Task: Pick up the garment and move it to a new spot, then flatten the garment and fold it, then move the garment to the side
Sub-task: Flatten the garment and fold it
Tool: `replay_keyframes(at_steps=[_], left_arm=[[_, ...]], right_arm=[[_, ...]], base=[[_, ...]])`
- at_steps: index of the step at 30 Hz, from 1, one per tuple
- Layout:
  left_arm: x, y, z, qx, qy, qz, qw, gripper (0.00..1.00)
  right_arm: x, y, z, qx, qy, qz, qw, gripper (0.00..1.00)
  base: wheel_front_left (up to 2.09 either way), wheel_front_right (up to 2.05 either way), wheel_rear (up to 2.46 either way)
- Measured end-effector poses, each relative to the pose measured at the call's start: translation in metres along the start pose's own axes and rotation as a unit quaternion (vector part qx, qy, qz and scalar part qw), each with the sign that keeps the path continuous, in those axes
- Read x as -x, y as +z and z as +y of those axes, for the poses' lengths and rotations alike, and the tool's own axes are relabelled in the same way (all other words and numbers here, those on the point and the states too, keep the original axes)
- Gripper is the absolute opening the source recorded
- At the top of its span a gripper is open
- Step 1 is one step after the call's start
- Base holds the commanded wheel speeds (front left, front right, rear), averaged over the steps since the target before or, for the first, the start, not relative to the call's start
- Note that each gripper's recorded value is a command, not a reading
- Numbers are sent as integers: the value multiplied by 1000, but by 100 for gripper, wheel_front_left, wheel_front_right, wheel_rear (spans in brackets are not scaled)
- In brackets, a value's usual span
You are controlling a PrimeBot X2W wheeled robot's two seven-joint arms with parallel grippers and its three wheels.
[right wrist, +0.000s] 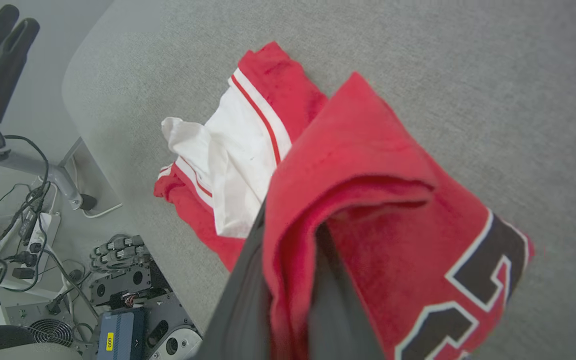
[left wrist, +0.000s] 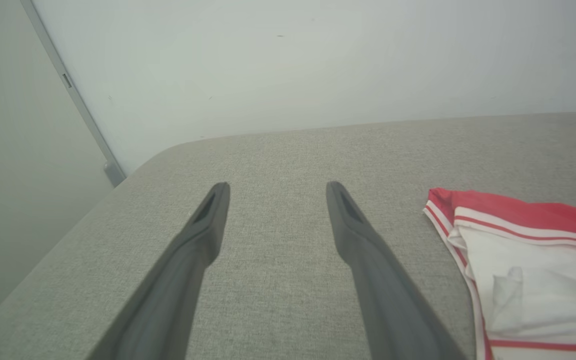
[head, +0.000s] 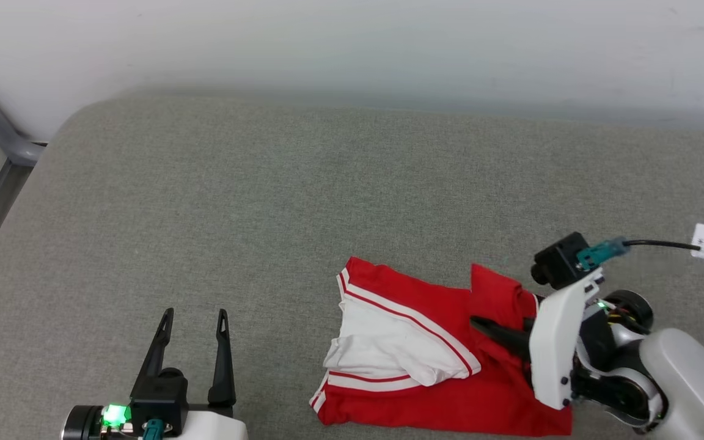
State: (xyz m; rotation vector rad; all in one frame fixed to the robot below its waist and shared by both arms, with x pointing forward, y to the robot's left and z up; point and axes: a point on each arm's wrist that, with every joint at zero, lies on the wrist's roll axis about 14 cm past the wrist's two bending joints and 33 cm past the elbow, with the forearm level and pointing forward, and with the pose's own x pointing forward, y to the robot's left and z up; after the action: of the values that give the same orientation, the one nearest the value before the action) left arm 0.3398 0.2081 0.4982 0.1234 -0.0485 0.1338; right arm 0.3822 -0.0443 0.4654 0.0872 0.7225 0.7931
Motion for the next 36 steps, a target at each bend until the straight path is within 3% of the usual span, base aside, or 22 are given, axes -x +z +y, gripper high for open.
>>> replay_keyframes(at_steps=[12,19,25,26,27,36], left_arm=[[-11,-4,-3,5,2,7,1000,100],[-14,-9,-4,6,3,15,1000,100],[-15,-11,-3,6,5,17,1000,100],[-15,-11,-2,6,6,17,1000,100],[-15,-11,-2,6,6,16,1000,100],[-13,-1,-7,8,-9,0,1000,100]], right_arm=[[-64,0,35,37,41,45,997,0],[-87,-33,19,50,13,100,994,0],[-91,-40,17,50,11,89,995,0],[-90,-38,17,53,11,83,995,14],[-89,-35,16,58,9,74,996,100],[-50,34,16,113,4,-86,990,100]], base=[[0,0,0],[0,0,0],[0,0,0],[0,0,0],[0,0,0],[0,0,0]])
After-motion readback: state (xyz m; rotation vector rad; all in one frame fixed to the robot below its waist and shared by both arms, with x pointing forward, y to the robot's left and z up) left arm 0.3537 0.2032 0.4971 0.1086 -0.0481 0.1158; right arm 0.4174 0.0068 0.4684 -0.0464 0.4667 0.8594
